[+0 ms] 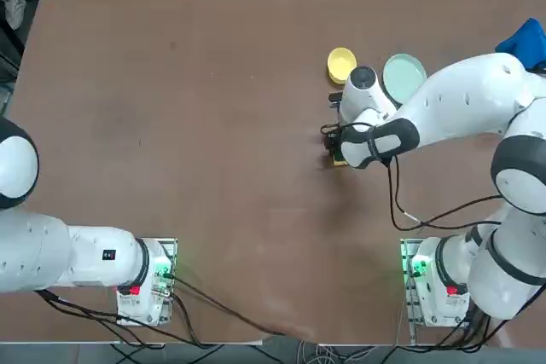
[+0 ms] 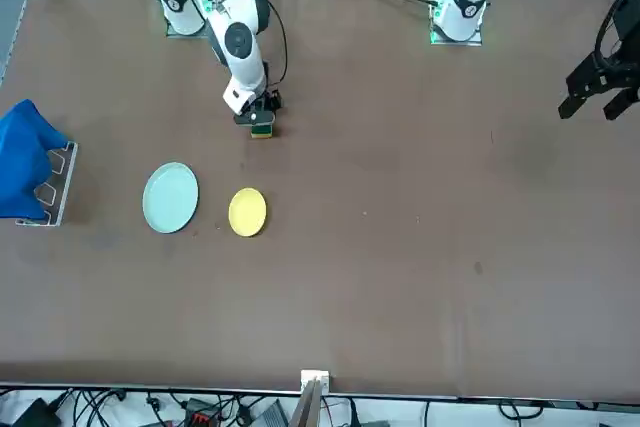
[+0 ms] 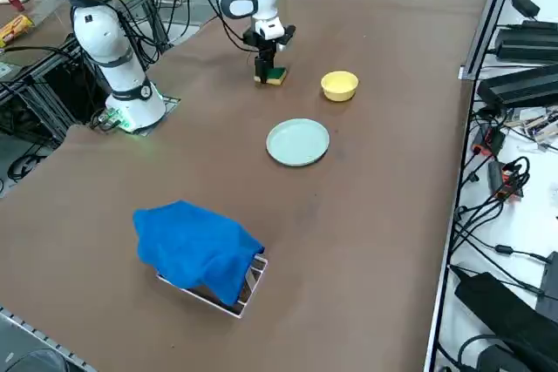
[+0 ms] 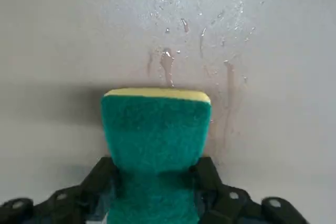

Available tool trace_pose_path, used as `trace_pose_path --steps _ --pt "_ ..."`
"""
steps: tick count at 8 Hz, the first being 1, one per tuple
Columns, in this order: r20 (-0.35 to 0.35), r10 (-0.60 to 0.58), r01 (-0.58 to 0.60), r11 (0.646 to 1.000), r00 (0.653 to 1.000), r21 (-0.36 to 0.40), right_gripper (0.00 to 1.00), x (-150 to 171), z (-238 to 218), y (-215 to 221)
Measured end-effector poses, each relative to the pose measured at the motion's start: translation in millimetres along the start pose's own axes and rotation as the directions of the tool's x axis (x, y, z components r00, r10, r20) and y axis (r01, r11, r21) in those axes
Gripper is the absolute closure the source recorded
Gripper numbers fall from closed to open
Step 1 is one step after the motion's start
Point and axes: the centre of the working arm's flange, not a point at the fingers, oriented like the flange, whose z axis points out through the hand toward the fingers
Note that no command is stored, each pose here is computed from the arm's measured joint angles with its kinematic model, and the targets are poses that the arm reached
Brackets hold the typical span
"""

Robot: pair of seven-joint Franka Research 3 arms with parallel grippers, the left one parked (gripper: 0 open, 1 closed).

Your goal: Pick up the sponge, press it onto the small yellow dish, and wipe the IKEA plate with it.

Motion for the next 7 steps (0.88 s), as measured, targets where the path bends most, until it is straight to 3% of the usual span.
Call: trace_pose_path --steps 1,3,5,7 --pt "0.0 0.0 0.0 1.0 1.0 0.0 0.27 0 0 0" --pt "-0.006 0.002 -0.002 1.0 1.0 0.005 0.65 1 -3 -1" --pt "-0.01 0.014 -0.014 1.0 1.0 0.007 0.76 3 -5 0" --pt "-0.026 0.037 -0.036 0.999 0.999 0.023 0.78 6 -15 -3"
